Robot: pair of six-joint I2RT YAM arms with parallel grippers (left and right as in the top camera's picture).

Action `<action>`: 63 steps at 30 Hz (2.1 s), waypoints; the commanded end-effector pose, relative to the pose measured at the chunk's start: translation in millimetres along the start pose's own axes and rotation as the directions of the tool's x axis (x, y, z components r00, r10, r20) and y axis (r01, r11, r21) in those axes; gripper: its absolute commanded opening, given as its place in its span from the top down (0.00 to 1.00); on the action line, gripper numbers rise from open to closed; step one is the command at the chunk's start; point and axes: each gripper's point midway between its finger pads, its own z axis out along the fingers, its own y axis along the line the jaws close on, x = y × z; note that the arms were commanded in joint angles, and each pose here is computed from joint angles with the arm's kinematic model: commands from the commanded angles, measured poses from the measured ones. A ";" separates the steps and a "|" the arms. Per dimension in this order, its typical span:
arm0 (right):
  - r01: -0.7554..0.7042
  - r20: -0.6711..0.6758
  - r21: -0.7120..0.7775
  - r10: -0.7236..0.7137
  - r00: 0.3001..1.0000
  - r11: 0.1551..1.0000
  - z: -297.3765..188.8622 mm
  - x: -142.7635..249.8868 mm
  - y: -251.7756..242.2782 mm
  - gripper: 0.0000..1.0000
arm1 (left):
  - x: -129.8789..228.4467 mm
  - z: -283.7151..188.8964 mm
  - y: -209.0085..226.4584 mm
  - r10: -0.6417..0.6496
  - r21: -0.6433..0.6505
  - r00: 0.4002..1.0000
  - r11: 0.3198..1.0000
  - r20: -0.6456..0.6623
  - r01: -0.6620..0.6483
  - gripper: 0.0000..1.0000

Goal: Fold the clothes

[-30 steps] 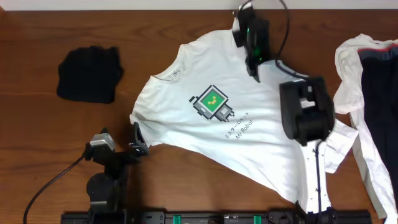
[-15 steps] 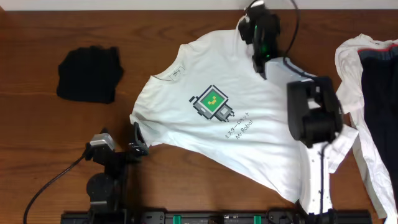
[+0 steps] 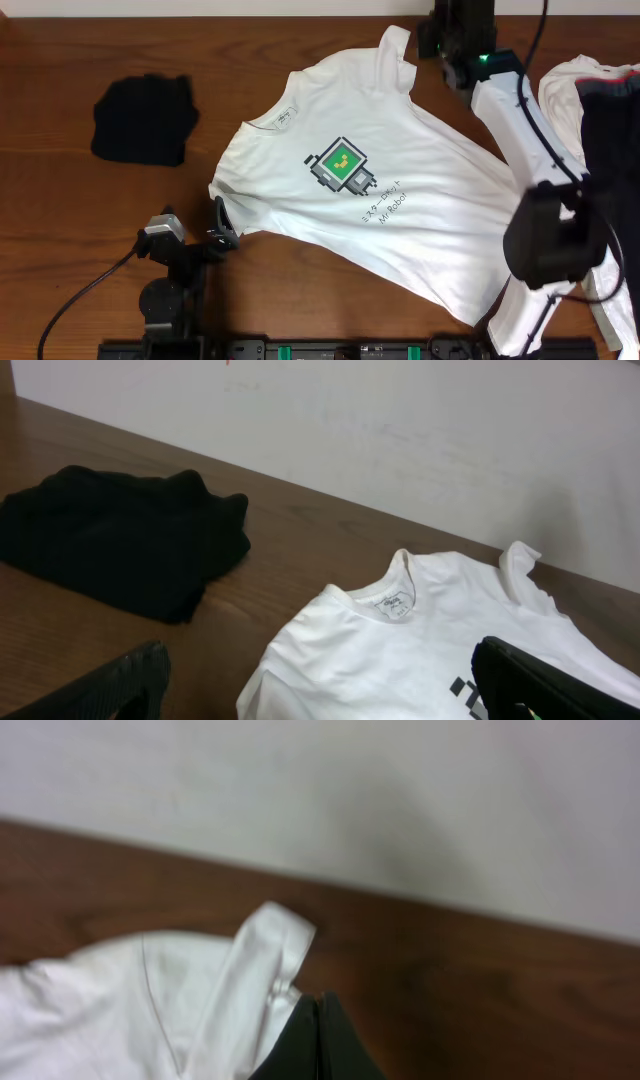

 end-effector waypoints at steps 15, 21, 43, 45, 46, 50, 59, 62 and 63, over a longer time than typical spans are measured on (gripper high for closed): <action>-0.110 -0.245 -0.173 0.065 0.967 0.979 100.9 135.2 19.2 0.99 | 14.9 0.8 1.7 0.007 0.004 0.999 1.000 -0.047 -0.007 0.02; -0.161 -0.298 -0.167 0.106 0.949 0.973 112.6 160.9 22.0 0.99 | 14.9 0.8 1.7 0.007 0.004 0.999 1.000 -0.047 -0.007 0.02; -0.093 -0.391 0.094 0.122 0.912 0.991 113.8 201.2 -41.9 0.99 | 14.9 0.8 1.7 0.007 0.004 0.999 1.000 -0.047 -0.007 0.02; -0.071 -0.395 0.116 0.112 0.912 0.991 112.9 202.7 -51.8 0.99 | 14.8 0.8 1.8 0.007 0.004 0.999 1.000 -0.047 -0.007 0.02; -0.064 -0.399 0.129 0.111 0.910 0.990 112.1 204.0 -57.0 0.99 | 14.9 0.8 1.7 0.007 0.004 0.999 1.000 -0.047 -0.007 0.02; -0.049 -0.410 0.185 0.122 0.904 0.982 108.9 208.2 -72.7 0.99 | 14.9 0.8 1.7 0.007 0.004 0.999 1.000 -0.047 -0.007 0.02; -0.049 -0.370 0.194 0.120 0.921 0.980 106.1 188.1 -78.4 0.98 | 14.9 0.8 1.7 0.007 0.004 0.999 1.000 -0.047 -0.007 0.02; -0.060 -0.299 0.196 0.118 0.947 0.979 97.2 148.4 -80.9 0.98 | 14.8 0.8 1.8 0.007 0.004 0.999 1.000 -0.047 -0.007 0.02; -0.067 -0.274 0.197 0.121 0.954 0.978 91.8 133.1 -81.4 0.97 | 14.9 0.8 1.7 0.007 0.004 0.999 1.000 -0.047 -0.007 0.02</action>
